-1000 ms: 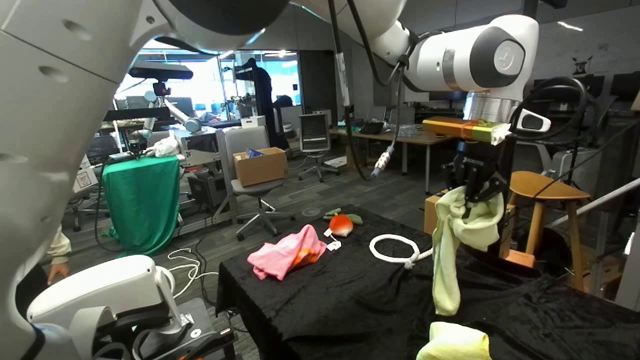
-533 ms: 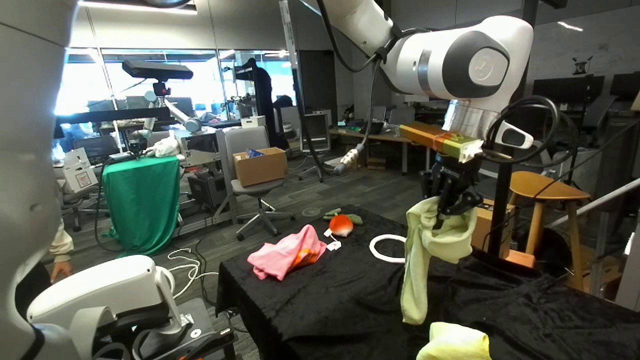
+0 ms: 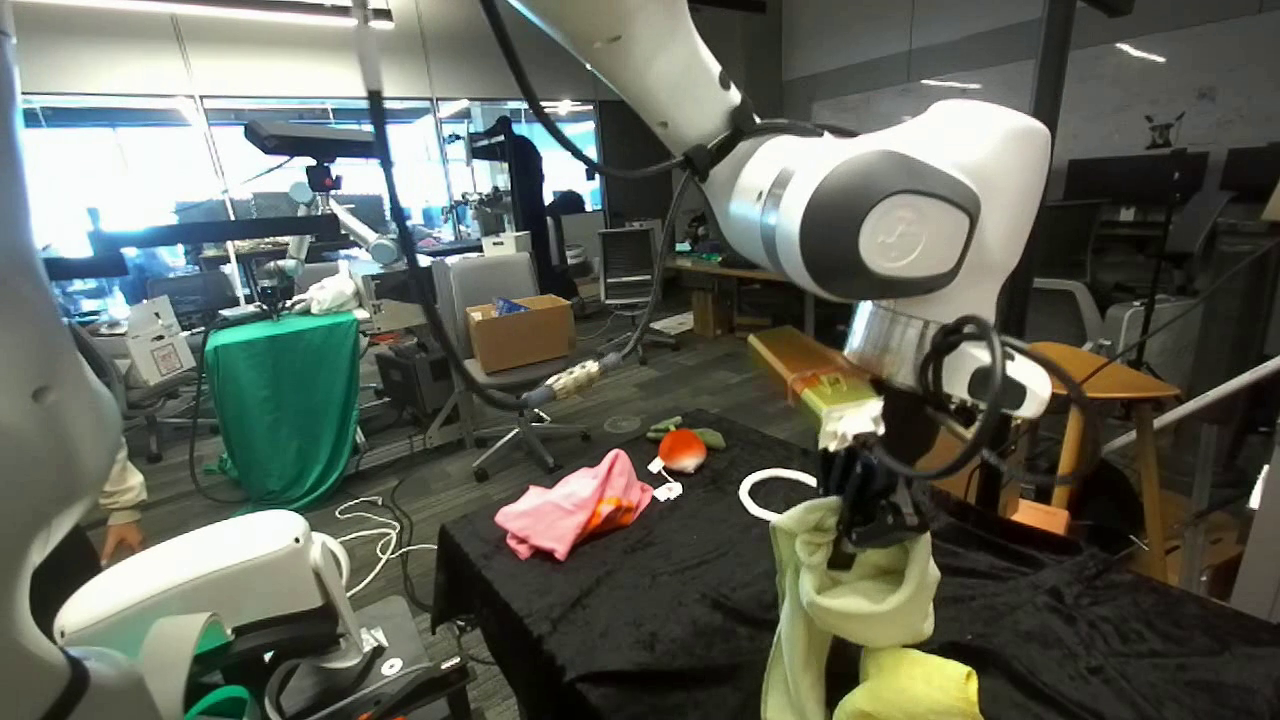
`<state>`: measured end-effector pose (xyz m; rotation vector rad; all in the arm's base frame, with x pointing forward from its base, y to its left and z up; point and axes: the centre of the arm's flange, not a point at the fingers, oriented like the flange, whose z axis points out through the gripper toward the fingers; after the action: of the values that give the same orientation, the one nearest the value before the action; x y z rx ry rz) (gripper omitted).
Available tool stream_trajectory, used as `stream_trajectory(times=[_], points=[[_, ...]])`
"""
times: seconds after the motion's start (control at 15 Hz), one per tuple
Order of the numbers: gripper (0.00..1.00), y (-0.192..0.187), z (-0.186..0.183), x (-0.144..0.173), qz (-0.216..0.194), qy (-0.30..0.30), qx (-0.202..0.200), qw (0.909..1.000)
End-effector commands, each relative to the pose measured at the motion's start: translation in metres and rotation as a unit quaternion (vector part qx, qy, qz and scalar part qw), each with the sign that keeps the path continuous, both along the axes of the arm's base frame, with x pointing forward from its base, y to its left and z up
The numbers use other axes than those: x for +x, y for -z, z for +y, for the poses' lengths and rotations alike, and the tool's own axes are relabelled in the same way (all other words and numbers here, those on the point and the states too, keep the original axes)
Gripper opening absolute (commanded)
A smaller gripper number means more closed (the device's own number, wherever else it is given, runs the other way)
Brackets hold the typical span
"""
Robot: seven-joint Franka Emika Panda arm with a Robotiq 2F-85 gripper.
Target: Gather all the objects on the table and put them in one place
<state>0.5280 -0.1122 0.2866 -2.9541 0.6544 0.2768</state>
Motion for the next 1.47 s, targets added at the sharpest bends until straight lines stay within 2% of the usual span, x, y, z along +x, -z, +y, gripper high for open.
stream_trajectory(times=[0.0, 0.2, 0.4, 0.6, 0.73, 0.8, 0.93, 1.13, 1.33, 1.4], points=[[0.09, 0.036, -0.004, -0.045, -0.03, 0.092, -0.02, 0.9951], [0.1, 0.07, -0.011, -0.048, -0.051, 0.165, -0.025, 0.9847], [0.09, 0.097, -0.014, -0.042, -0.063, 0.241, -0.04, 0.9676], [0.12, 0.105, -0.017, -0.037, -0.071, 0.309, -0.055, 0.9467], [0.17, 0.108, -0.017, -0.035, -0.07, 0.329, -0.061, 0.9399], [0.41, 0.108, -0.015, -0.034, -0.067, 0.335, -0.065, 0.9376], [0.44, 0.106, -0.013, -0.033, -0.057, 0.344, -0.072, 0.9346], [0.66, 0.099, -0.012, -0.032, -0.051, 0.35, -0.09, 0.931], [0.9, 0.083, -0.011, -0.031, -0.042, 0.33, -0.104, 0.9372], [0.97, 0.073, -0.009, -0.029, -0.036, 0.316, -0.107, 0.942]])
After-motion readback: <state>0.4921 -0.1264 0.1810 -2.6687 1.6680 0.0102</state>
